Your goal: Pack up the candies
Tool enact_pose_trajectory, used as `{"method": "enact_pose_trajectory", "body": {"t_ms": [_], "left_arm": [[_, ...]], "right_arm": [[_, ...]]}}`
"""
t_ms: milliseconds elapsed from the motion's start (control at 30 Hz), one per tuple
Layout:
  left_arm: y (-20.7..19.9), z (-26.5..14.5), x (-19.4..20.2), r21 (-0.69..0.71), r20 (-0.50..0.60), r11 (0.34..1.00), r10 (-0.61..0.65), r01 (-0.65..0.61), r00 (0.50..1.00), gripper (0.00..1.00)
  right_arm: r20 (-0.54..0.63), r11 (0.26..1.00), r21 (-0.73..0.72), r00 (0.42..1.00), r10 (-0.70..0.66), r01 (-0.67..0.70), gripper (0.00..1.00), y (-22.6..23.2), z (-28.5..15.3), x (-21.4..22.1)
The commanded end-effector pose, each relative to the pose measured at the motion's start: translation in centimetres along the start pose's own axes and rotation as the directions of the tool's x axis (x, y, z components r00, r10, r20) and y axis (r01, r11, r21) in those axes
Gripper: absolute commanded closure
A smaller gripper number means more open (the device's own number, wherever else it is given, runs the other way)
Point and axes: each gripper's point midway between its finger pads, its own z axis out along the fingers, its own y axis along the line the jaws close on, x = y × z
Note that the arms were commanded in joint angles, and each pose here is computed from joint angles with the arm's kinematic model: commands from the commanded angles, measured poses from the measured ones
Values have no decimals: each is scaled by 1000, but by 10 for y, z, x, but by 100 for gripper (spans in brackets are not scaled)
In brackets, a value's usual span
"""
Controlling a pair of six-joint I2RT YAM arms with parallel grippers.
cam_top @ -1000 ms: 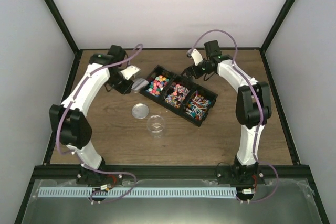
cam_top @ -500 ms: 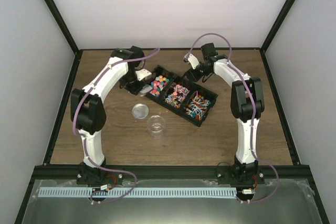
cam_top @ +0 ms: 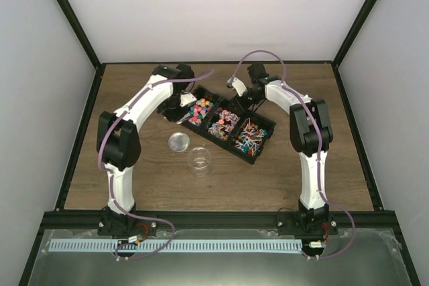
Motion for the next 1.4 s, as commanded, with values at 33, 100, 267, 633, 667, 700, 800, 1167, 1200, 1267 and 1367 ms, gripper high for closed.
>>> {"method": "enact_pose_trajectory", "body": {"t_ms": [33, 100, 267, 633, 667, 700, 800, 1167, 1200, 1267, 1367], "left_arm": [[7, -2, 12, -91, -58, 994, 61, -66, 996, 96], [4, -2, 16, -89, -63, 992, 83, -89, 994, 96], [-1, 1, 24, -96, -93, 986, 125, -134, 988, 96], [3, 20, 27, -109, -175, 975, 171, -192, 970, 96], [1, 23, 26, -97, -179, 976, 173, -193, 969, 96], [0, 27, 25, -87, -183, 978, 173, -192, 968, 96], [-4, 37, 20, -60, -195, 979, 180, -195, 964, 96], [-23, 36, -15, 67, -75, 988, 147, -143, 986, 96], [-24, 31, -18, 81, -50, 989, 131, -127, 990, 96], [-24, 17, -26, 104, 15, 990, 95, -96, 995, 96], [-13, -2, -37, 97, 124, 995, 24, -36, 992, 96]], "right_arm": [[26, 999, -35, 1000, 8, -7, 67, 27, -9, -15], [18, 999, -44, 1000, 19, -18, 69, 34, -6, -14], [21, 998, -39, 998, 53, -52, 71, 40, -7, -13], [69, 998, -49, 996, 52, -49, 72, 54, -12, -21], [69, 997, -49, 996, 57, -53, 73, 54, -11, -20], [70, 997, -49, 996, 57, -54, 74, 54, -11, -20], [70, 997, -55, 996, 60, -56, 74, 56, -11, -20], [65, 998, -43, 996, 57, -55, 74, 52, -8, -20], [66, 998, -40, 996, 58, -56, 73, 52, -9, -20], [76, 998, -37, 996, 52, -49, 70, 53, -12, -23], [104, 999, -35, 994, 44, -40, 62, 53, -19, -28]]}}
